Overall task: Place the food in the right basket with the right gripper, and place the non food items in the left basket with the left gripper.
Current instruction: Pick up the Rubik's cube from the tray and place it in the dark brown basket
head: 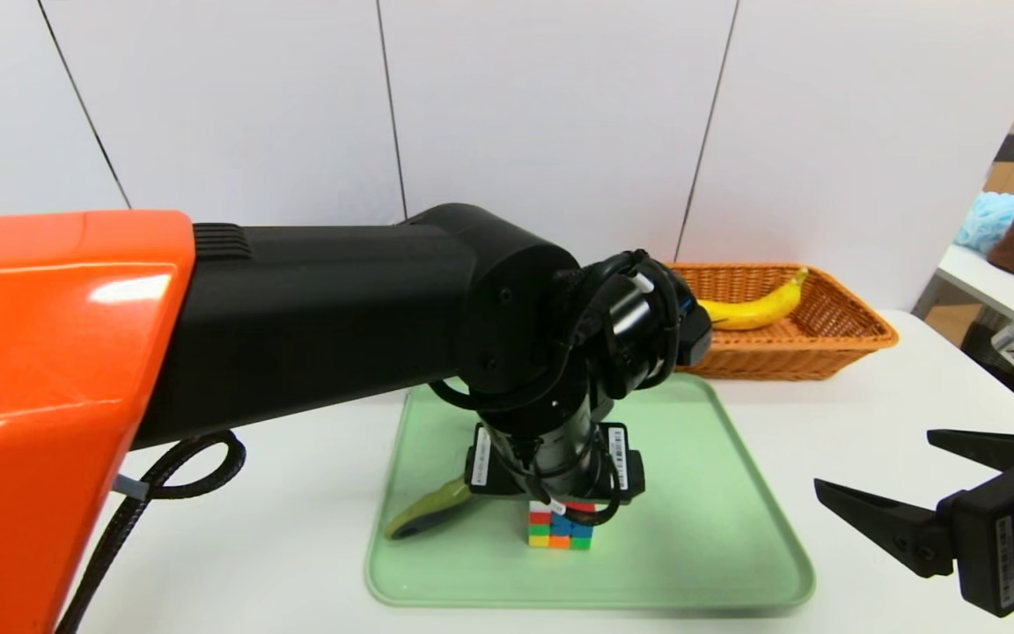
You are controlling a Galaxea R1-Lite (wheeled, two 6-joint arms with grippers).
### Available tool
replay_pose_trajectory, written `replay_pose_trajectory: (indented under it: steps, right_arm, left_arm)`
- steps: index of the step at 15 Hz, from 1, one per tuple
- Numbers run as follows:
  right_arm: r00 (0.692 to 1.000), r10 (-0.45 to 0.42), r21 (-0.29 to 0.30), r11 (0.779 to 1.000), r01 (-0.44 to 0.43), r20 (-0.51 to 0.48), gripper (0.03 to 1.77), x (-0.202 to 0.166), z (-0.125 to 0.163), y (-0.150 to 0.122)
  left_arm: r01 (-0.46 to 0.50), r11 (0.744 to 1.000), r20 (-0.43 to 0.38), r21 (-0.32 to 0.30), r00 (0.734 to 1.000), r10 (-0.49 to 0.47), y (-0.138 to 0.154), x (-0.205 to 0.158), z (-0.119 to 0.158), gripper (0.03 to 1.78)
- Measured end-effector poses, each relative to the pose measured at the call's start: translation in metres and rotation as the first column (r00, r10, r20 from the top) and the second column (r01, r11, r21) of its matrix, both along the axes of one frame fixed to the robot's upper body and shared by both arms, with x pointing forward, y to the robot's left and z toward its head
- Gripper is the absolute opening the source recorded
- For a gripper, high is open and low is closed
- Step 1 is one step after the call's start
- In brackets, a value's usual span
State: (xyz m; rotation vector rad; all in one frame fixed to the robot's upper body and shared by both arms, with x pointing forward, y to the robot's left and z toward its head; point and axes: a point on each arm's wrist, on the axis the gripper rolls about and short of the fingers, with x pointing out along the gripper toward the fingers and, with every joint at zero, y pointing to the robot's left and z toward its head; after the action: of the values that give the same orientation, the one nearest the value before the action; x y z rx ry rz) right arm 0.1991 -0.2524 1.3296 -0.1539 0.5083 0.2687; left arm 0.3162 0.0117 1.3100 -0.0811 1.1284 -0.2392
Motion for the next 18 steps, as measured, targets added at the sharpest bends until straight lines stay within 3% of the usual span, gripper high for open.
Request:
replay_pose_trajectory:
  steps: [18]
  right_arm:
    - [1.0,0.01,-0.001,1.0,-0.01,0.005,1.7,-0.004,-0.002,-0.004]
  left_arm:
    - [0.004,0.999,-0.014,0.033,1.0,-0.003,-0.014,0.011,-0.028,1.69]
